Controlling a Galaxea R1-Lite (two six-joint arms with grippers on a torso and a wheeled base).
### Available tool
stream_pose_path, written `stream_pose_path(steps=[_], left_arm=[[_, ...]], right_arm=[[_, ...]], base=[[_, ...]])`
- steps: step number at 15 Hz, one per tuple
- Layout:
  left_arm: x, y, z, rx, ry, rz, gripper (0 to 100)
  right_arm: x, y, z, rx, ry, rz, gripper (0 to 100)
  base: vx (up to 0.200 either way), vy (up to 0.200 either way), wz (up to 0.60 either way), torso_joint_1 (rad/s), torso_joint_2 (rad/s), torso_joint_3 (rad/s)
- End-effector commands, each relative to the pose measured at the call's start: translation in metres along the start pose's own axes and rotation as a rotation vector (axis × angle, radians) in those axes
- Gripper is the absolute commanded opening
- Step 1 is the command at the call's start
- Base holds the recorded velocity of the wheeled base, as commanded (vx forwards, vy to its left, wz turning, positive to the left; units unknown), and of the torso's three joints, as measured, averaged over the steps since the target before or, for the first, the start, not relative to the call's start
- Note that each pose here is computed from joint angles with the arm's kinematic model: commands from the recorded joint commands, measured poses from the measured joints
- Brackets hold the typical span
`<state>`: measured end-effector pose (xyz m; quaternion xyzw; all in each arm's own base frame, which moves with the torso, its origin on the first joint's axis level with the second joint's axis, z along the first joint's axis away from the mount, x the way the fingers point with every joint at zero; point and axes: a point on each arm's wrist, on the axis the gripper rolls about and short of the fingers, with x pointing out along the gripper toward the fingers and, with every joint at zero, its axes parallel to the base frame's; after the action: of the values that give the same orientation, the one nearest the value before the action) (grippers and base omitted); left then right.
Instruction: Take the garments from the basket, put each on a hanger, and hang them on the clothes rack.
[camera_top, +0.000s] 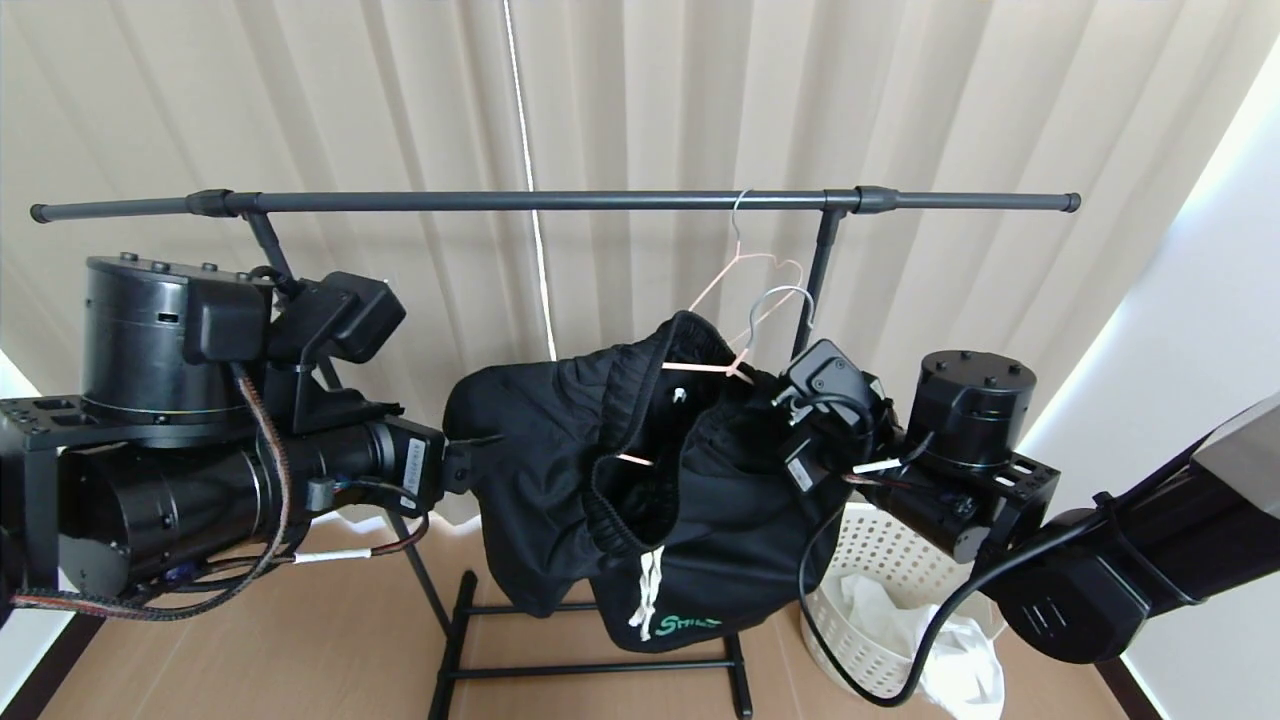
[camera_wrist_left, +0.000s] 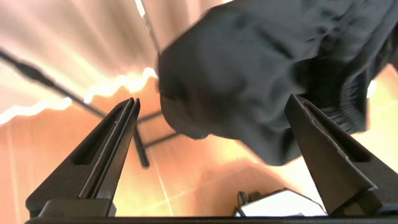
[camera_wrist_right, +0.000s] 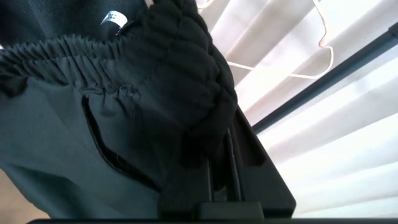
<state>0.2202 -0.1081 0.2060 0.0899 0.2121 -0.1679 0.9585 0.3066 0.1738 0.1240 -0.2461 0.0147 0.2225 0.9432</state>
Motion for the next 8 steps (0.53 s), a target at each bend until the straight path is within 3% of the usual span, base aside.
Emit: stream_pose_path(steps=[1, 4, 7, 8], left_arm=[[-0.004, 0.018, -0.012, 0.005, -0.016, -0.001, 100], [-0.002, 0.034, -0.032, 0.081, -0.031, -0.038, 100], [0.001, 0.048, -0.055, 0.128, -0.068, -0.143, 100], [0.005, 0.049, -0.062, 0.158, -0.052, -0.158, 100]], right_arm=[[0.001, -0.006, -0.004, 0.003, 0.003, -0.003, 0], [0.002, -0.015, -0.007, 0.009, -0.014, 0.018, 0], [0.003, -0.032, -0.014, 0.017, -0.038, 0.051, 0], [0.003, -0.035, -0.015, 0.02, -0.048, 0.064, 0]], base=[[0.0, 0.0, 0.0, 0.0, 0.0, 0.0], [0.0, 0.0, 0.0, 0.0, 0.0, 0.0], [0.0, 0.0, 0.0, 0.0, 0.0, 0.0], [0.0, 0.0, 0.0, 0.0, 0.0, 0.0]])
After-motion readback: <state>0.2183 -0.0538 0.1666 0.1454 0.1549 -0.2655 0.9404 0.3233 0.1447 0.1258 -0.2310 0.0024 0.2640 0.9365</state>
